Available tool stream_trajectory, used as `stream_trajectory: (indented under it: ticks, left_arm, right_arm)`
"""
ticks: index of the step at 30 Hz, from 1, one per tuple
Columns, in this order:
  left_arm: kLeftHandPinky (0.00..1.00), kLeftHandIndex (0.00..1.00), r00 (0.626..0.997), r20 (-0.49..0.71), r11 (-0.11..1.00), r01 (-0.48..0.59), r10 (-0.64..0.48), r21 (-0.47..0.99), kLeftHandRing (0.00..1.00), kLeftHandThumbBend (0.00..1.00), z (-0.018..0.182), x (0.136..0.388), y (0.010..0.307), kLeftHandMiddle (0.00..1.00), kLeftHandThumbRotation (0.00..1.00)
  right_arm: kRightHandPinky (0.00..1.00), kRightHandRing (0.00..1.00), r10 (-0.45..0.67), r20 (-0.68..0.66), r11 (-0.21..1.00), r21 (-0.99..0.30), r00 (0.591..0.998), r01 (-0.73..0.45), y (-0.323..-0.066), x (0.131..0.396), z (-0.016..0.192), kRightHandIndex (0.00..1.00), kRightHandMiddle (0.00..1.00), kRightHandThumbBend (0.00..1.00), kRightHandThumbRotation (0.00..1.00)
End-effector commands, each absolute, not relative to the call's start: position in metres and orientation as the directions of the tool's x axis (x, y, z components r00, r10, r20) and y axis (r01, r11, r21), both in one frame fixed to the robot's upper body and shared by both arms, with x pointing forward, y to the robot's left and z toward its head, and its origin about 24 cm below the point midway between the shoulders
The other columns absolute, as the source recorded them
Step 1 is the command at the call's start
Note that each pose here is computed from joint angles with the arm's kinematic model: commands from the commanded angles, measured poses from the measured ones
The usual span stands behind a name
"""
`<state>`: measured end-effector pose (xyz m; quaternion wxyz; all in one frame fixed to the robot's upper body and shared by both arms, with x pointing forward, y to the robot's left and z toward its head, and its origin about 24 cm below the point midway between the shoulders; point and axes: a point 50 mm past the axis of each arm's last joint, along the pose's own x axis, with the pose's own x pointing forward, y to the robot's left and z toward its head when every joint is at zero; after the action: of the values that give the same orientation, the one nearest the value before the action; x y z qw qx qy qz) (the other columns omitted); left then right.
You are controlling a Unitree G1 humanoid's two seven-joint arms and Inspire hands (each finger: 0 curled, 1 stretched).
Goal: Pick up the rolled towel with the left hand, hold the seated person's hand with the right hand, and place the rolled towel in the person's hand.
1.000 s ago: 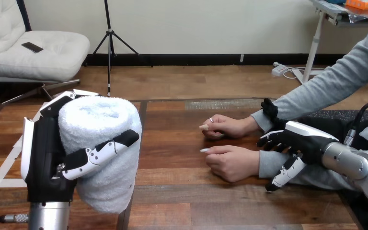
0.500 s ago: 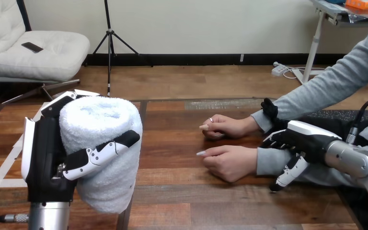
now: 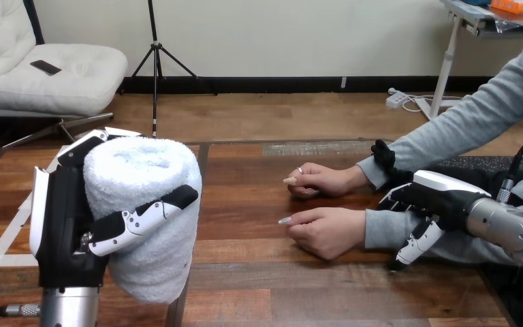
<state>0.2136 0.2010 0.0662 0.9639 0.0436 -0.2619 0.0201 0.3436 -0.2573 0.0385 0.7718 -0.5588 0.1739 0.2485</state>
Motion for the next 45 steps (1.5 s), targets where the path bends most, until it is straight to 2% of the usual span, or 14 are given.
stream_trajectory:
  ticks: [1, 11, 25, 40, 45]
  left_arm:
    - [0.27, 0.43, 0.805, 0.593, 0.996, -0.057, 0.005, 0.068, 0.32, 0.67, 0.085, 0.222, 0.198, 0.39, 0.00]
    - [0.27, 0.43, 0.805, 0.593, 0.997, -0.049, 0.001, 0.064, 0.32, 0.67, 0.085, 0.222, 0.197, 0.39, 0.00]
    - [0.27, 0.43, 0.806, 0.592, 0.996, -0.053, -0.001, 0.074, 0.32, 0.66, 0.085, 0.222, 0.198, 0.39, 0.00]
    - [0.26, 0.43, 0.808, 0.590, 0.997, -0.048, 0.000, 0.066, 0.32, 0.66, 0.085, 0.222, 0.198, 0.39, 0.00]
    - [0.26, 0.43, 0.808, 0.589, 0.996, -0.054, 0.002, 0.070, 0.32, 0.67, 0.085, 0.222, 0.198, 0.39, 0.00]
  right_arm:
    - [0.66, 0.69, 0.150, -0.557, 0.217, -0.787, 0.817, -0.577, -0.267, 0.347, 0.048, 0.74, 0.73, 1.00, 0.15]
    - [0.56, 0.59, 0.169, -0.545, 0.214, -0.793, 0.821, -0.570, -0.263, 0.346, 0.045, 0.67, 0.65, 0.88, 0.13]
    - [0.44, 0.47, 0.194, -0.511, 0.191, -0.817, 0.837, -0.543, -0.257, 0.344, 0.040, 0.55, 0.53, 0.77, 0.09]
    - [0.40, 0.44, 0.235, -0.469, 0.157, -0.846, 0.851, -0.509, -0.249, 0.343, 0.039, 0.49, 0.49, 0.68, 0.15]
    - [0.40, 0.44, 0.242, -0.465, 0.132, -0.854, 0.852, -0.504, -0.247, 0.344, 0.038, 0.50, 0.50, 0.66, 0.23]
